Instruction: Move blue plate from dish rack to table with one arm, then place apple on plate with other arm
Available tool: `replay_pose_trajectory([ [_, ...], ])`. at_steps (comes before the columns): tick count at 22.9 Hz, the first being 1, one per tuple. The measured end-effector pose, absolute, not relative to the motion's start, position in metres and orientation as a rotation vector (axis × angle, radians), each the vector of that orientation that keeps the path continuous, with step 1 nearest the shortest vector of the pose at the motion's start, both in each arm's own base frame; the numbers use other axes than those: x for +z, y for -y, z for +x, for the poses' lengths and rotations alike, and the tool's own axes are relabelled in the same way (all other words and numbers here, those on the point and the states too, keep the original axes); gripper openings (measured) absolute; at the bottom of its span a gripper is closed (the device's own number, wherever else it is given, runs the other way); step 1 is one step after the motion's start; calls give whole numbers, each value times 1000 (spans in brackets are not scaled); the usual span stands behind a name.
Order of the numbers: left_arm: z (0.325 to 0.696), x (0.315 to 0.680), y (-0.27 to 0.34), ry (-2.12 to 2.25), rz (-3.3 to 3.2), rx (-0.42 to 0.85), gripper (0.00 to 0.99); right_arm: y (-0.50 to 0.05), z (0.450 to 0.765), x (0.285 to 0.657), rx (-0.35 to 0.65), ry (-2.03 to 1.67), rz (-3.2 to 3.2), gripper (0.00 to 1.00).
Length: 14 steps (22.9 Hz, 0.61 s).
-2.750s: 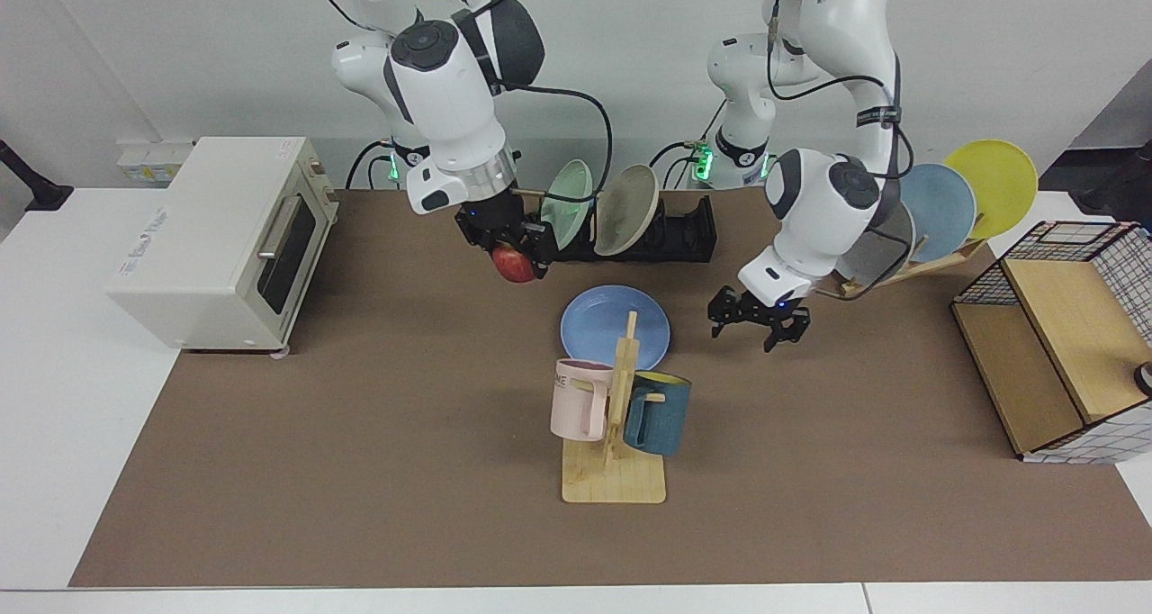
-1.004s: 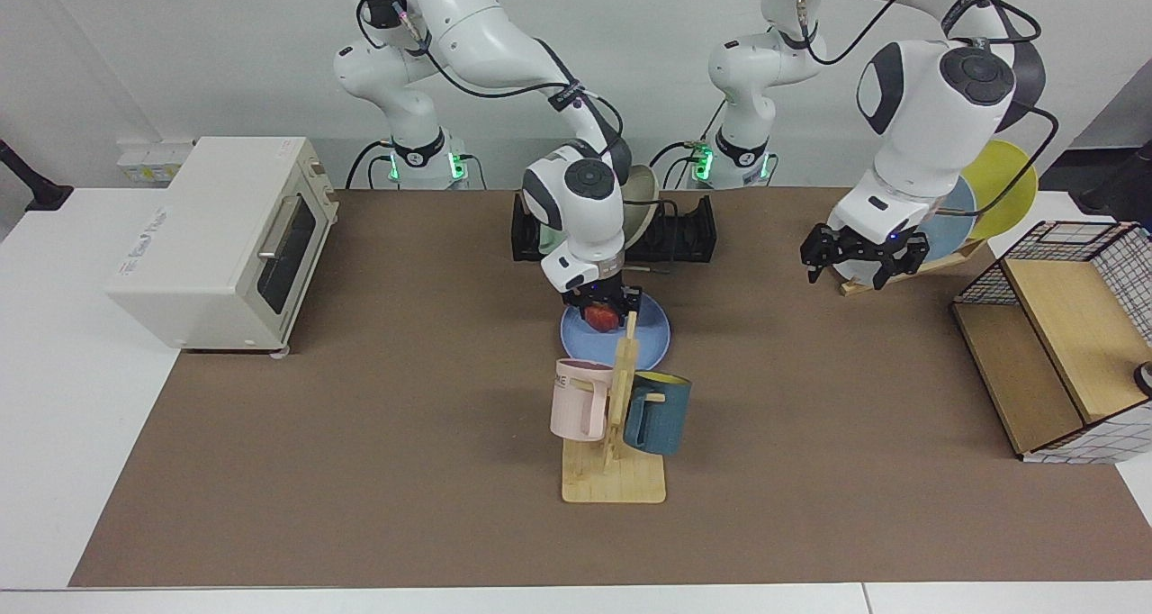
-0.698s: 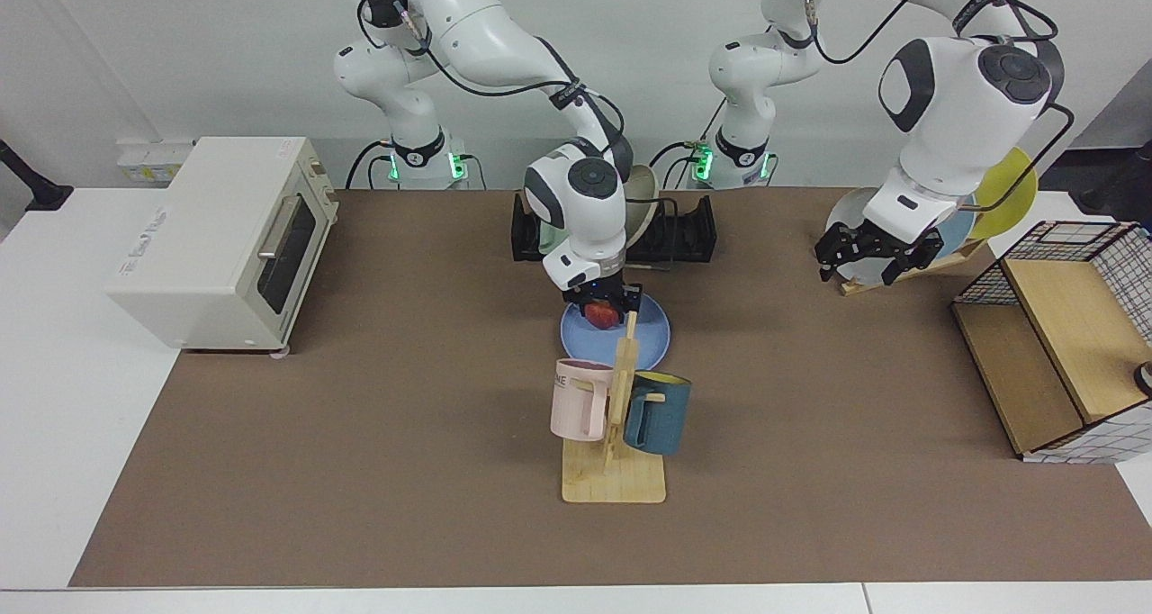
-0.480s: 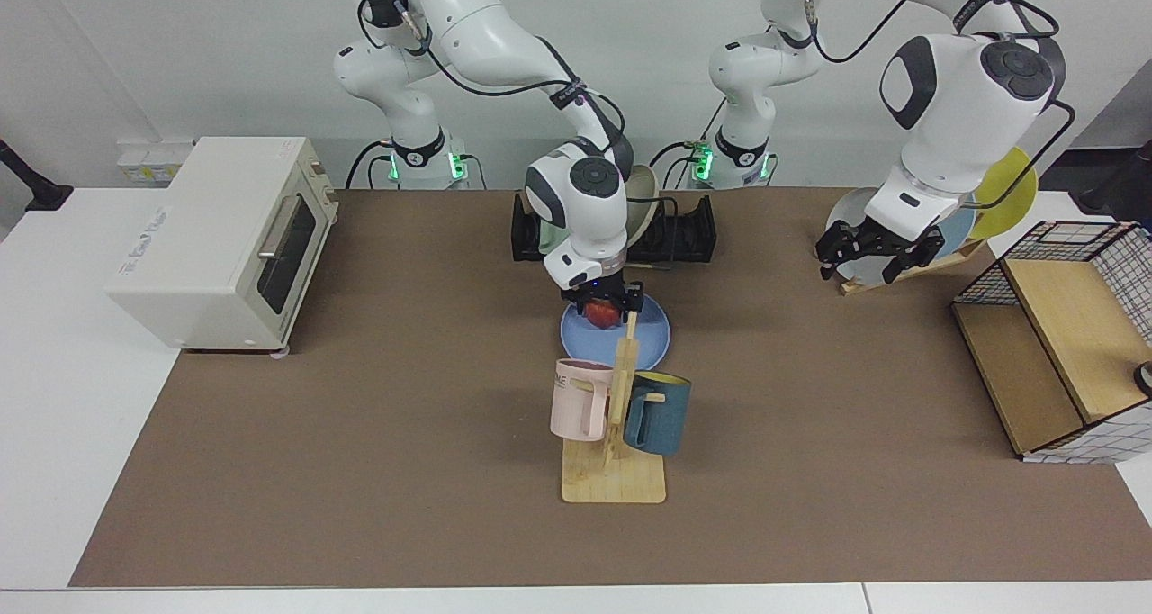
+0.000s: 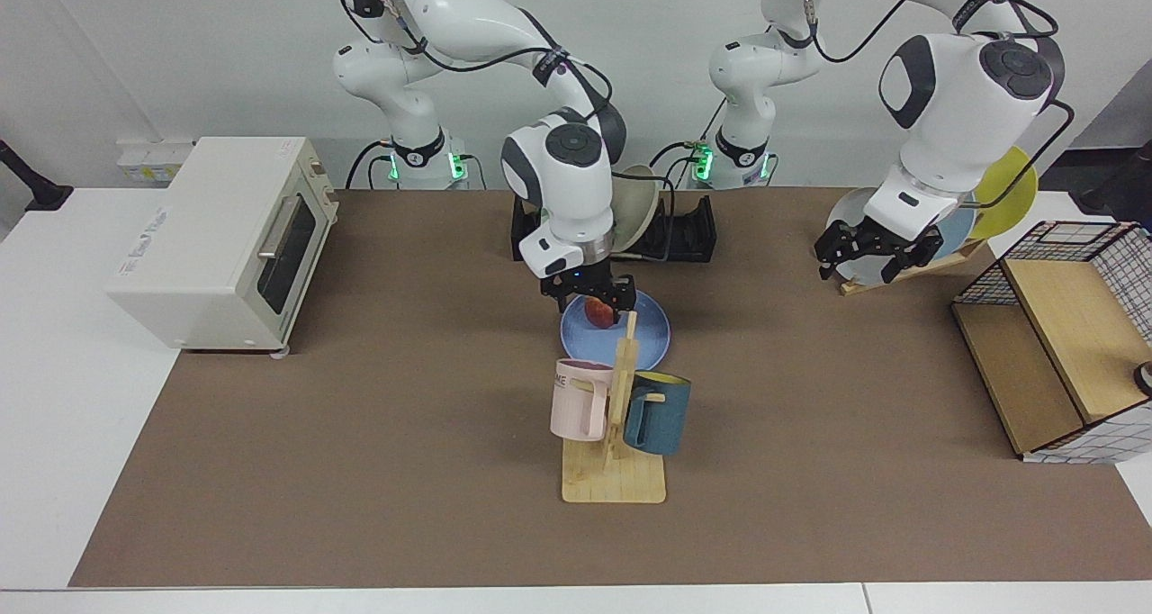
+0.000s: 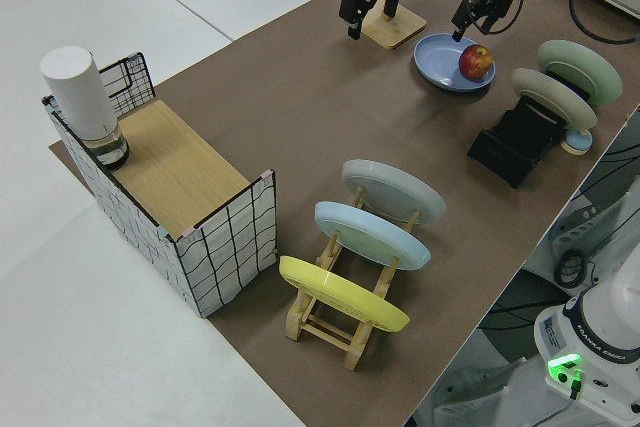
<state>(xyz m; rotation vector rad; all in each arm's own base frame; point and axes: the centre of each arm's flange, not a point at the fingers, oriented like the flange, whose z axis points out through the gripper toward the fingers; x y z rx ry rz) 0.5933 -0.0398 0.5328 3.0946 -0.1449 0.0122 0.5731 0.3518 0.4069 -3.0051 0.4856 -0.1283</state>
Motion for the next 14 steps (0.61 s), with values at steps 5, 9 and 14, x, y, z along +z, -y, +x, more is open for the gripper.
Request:
replay_pose_trajectory([
  [5,593,534,43,154,3094,16,991,-264,603,459,-121,-366,-3056,1000],
  [9,592,538,44,156,3095,27,991,-190,615,486,-106,-280,-3087,1000],
  [14,591,541,45,159,3096,33,991,-106,613,518,-61,-189,-3117,1000],
])
